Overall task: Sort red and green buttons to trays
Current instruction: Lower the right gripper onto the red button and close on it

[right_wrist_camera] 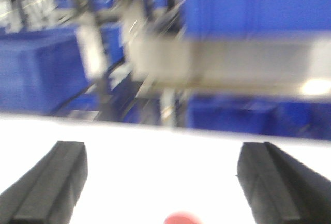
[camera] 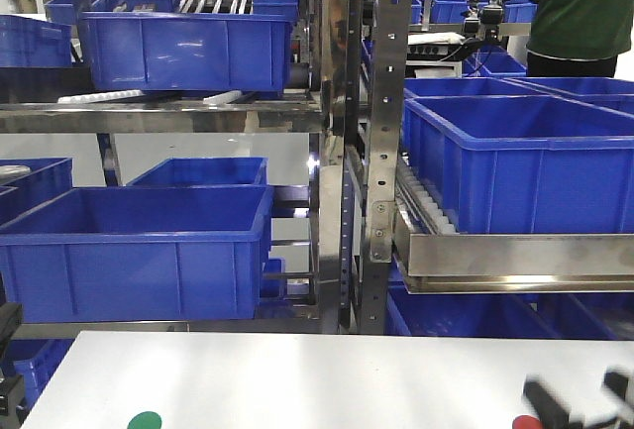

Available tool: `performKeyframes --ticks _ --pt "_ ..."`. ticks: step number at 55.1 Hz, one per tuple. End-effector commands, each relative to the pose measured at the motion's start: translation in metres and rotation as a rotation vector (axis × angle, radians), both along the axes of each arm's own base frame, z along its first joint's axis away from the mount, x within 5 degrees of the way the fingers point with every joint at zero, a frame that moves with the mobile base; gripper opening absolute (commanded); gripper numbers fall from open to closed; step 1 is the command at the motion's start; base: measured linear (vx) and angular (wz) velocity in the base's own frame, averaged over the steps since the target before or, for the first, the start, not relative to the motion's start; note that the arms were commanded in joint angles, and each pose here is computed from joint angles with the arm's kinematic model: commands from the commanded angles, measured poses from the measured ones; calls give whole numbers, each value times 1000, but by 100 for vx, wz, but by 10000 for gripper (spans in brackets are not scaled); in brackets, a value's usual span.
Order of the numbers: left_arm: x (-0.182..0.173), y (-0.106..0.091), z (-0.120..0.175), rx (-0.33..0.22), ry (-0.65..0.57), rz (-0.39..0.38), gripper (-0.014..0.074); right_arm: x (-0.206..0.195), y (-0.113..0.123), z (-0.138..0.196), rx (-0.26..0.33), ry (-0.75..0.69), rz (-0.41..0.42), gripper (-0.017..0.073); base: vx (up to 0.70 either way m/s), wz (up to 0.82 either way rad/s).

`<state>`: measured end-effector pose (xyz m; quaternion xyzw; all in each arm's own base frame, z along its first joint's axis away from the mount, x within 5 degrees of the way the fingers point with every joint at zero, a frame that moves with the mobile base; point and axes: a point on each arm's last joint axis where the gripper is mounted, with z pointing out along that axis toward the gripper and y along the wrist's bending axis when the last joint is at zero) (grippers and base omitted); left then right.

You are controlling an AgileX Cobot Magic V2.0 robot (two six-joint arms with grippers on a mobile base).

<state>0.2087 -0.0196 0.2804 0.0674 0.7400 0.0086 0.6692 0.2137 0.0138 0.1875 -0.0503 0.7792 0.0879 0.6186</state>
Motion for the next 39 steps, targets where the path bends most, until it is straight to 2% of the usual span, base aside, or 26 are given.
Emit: performKeyframes --ticks 1,7,11,20,27,39 --pt "2 0 22 -31 -136 7 524 -7 5 -12 44 -107 57 573 0 0" --pt "2 0 22 -31 -142 7 524 -6 2 -45 76 -16 15 559 0 0" --pt "2 0 23 -31 -147 8 524 -2 2 -59 111 -21 7 559 0 0" --pt "2 0 23 -31 -148 8 524 10 1 -84 75 63 10 559 0 0" --pt "2 0 23 -32 -152 8 524 26 0 -87 44 34 8 559 0 0" --pt "2 0 23 -31 -152 8 524 63 -1 -89 34 -37 23 559 0 0"
